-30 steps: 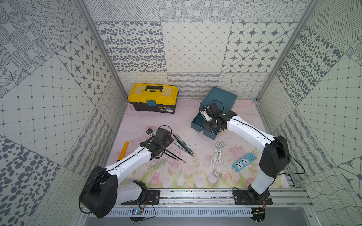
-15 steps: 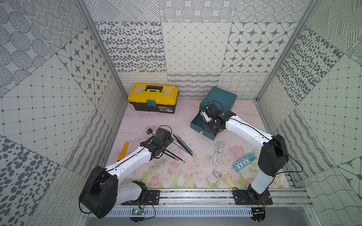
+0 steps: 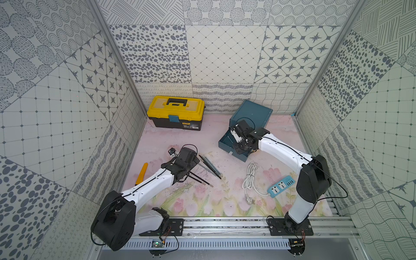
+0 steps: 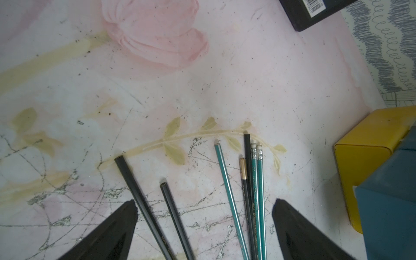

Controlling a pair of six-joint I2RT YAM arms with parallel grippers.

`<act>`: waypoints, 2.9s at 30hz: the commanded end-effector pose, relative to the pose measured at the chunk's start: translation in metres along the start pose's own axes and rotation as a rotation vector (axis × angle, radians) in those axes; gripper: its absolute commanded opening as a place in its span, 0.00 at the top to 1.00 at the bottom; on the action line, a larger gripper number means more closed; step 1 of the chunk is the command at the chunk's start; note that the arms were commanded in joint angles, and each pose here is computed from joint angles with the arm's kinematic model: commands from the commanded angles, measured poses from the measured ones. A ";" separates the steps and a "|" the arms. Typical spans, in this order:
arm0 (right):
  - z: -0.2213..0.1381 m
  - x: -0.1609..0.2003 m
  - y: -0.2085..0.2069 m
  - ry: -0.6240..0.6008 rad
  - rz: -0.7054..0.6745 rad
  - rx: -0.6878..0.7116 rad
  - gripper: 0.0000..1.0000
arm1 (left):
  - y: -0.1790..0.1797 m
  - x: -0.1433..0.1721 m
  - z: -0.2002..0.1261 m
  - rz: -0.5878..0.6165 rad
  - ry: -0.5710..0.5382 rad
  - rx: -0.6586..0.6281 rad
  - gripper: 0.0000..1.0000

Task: Please place the pencils in the drawer according to their color
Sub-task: Place the pencil in the drawer, then pick up the pencil from the center of the board.

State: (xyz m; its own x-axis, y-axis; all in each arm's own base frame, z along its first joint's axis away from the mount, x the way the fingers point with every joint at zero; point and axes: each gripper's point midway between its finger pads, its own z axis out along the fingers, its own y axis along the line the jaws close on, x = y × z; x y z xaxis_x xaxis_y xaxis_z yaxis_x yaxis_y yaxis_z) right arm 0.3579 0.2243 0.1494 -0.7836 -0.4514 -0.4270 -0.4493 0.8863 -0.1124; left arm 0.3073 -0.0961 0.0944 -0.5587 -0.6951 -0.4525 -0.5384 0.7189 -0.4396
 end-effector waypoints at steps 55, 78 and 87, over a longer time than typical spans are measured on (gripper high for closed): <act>0.078 0.022 0.209 0.143 -0.336 -0.196 0.73 | 0.066 -0.012 -0.014 -0.285 -0.092 -0.025 0.01; 0.102 0.042 0.209 0.211 -0.345 -0.185 0.76 | 0.065 -0.004 -0.006 -0.284 -0.048 -0.030 0.01; 0.104 0.059 0.214 0.267 -0.296 -0.219 0.81 | 0.066 -0.004 -0.006 -0.284 -0.050 -0.035 0.01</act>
State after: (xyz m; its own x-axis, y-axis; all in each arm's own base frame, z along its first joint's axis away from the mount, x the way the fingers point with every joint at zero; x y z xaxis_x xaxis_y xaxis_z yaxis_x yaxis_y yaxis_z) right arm 0.2714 0.3995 0.0241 -0.6563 -0.7273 -0.2009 -0.7393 0.6731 -0.0214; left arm 0.2689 -0.0449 0.0719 -0.3542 -0.8620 -0.3626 -0.6907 0.5025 -0.5199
